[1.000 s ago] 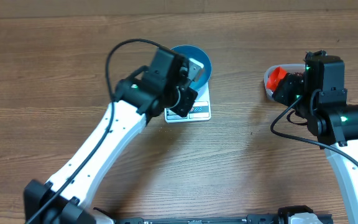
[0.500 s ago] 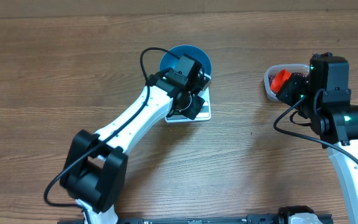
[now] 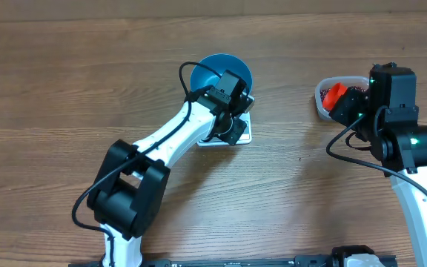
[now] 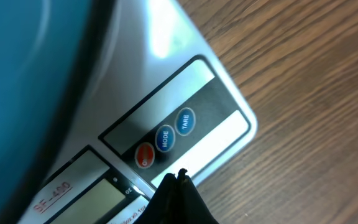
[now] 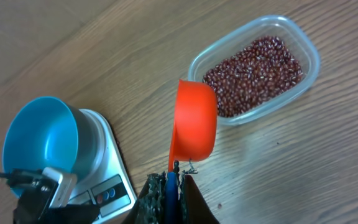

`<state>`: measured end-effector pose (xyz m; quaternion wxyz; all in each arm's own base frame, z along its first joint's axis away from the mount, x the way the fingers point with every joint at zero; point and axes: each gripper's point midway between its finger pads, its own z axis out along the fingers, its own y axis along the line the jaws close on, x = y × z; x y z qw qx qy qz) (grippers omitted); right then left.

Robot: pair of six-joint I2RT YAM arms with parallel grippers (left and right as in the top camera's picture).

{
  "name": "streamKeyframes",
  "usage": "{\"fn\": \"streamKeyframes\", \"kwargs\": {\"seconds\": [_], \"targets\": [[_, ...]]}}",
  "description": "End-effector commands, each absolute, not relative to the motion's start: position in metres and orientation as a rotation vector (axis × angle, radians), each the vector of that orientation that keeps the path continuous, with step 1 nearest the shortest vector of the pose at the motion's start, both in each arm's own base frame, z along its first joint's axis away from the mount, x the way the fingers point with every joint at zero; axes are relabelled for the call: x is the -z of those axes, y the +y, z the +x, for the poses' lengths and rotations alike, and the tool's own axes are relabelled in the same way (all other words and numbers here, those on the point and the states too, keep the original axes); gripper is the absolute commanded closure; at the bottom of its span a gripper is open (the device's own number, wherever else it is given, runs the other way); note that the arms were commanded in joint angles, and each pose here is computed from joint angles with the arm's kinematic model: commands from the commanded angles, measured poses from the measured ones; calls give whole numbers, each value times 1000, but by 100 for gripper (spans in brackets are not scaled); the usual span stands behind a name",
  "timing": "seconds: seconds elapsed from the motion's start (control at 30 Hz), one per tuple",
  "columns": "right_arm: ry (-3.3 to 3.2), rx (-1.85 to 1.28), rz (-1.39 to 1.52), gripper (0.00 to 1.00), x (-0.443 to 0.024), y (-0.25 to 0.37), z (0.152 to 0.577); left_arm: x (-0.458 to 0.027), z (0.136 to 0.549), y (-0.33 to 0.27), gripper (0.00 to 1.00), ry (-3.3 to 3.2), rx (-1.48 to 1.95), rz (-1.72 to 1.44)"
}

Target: Scoop item into bowl and weigh 150g on scale

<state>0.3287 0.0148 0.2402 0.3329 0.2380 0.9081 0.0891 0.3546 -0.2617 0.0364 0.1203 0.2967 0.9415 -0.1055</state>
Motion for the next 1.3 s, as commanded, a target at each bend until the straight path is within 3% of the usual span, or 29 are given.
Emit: {"fn": "streamKeyframes", "kwargs": {"seconds": [0.0, 0.57, 1.27], "targets": [[2317, -236, 626, 96, -259, 11, 330, -30, 356, -264, 96, 2744, 286, 895], [2319, -235, 627, 96, -258, 11, 330, -31, 365, -259, 96, 2719, 51, 768], [2330, -231, 629, 96, -256, 11, 328, -27, 371, -255, 96, 2714, 5, 714]]}}
